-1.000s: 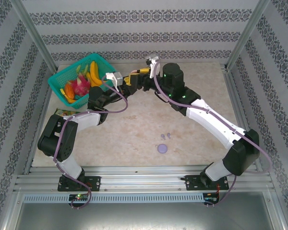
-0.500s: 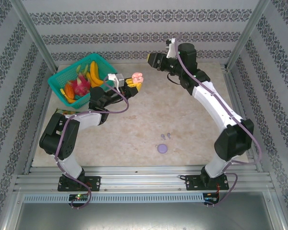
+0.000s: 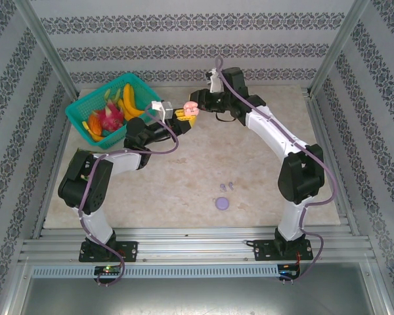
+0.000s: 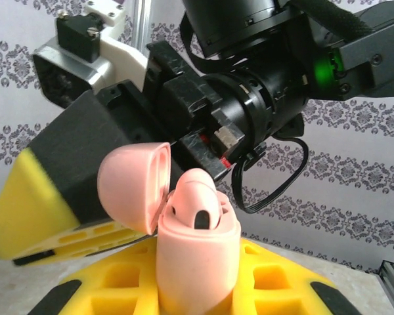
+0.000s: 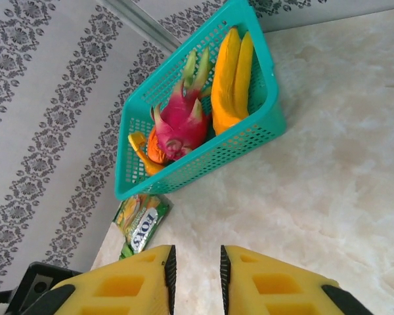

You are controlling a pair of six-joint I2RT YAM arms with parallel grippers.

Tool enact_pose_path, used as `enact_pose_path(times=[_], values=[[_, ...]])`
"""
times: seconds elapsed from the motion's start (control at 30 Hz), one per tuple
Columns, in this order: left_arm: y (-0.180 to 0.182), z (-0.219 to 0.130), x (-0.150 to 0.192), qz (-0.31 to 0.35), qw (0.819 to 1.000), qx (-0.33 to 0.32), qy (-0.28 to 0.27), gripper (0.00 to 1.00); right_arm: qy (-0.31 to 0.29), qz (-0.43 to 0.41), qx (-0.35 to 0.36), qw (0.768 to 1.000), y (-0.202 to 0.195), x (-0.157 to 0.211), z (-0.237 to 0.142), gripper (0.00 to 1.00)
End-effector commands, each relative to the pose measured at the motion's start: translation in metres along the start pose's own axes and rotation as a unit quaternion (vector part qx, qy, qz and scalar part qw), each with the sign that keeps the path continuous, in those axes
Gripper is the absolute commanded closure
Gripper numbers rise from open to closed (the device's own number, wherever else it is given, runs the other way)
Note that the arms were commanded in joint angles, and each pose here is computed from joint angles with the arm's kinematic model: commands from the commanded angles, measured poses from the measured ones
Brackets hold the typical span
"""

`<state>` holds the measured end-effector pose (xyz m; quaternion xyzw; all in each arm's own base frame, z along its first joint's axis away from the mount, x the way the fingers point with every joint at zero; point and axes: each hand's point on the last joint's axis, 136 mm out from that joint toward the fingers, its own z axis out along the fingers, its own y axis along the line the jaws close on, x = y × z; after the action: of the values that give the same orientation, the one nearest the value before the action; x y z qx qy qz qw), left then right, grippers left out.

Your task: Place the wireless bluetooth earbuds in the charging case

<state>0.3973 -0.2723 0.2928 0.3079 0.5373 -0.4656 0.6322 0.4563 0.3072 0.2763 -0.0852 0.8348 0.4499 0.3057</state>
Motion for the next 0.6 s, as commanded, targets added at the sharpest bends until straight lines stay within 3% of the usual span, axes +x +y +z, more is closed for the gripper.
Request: enact_pose_path(times=[0.0, 0.57], values=[[0.000, 0.008, -0.002, -0.009, 1.000, 0.011, -0.004, 1.00, 0.003, -0.036, -0.027, 0.999, 0.028, 0.005, -0.015, 0.74], [0.005, 0.009, 0.014, -0.041, 0.999, 0.011, 0.002, 1.00, -0.068, -0.128, 0.058, 0.988, 0.026, 0.009, -0.060, 0.72]])
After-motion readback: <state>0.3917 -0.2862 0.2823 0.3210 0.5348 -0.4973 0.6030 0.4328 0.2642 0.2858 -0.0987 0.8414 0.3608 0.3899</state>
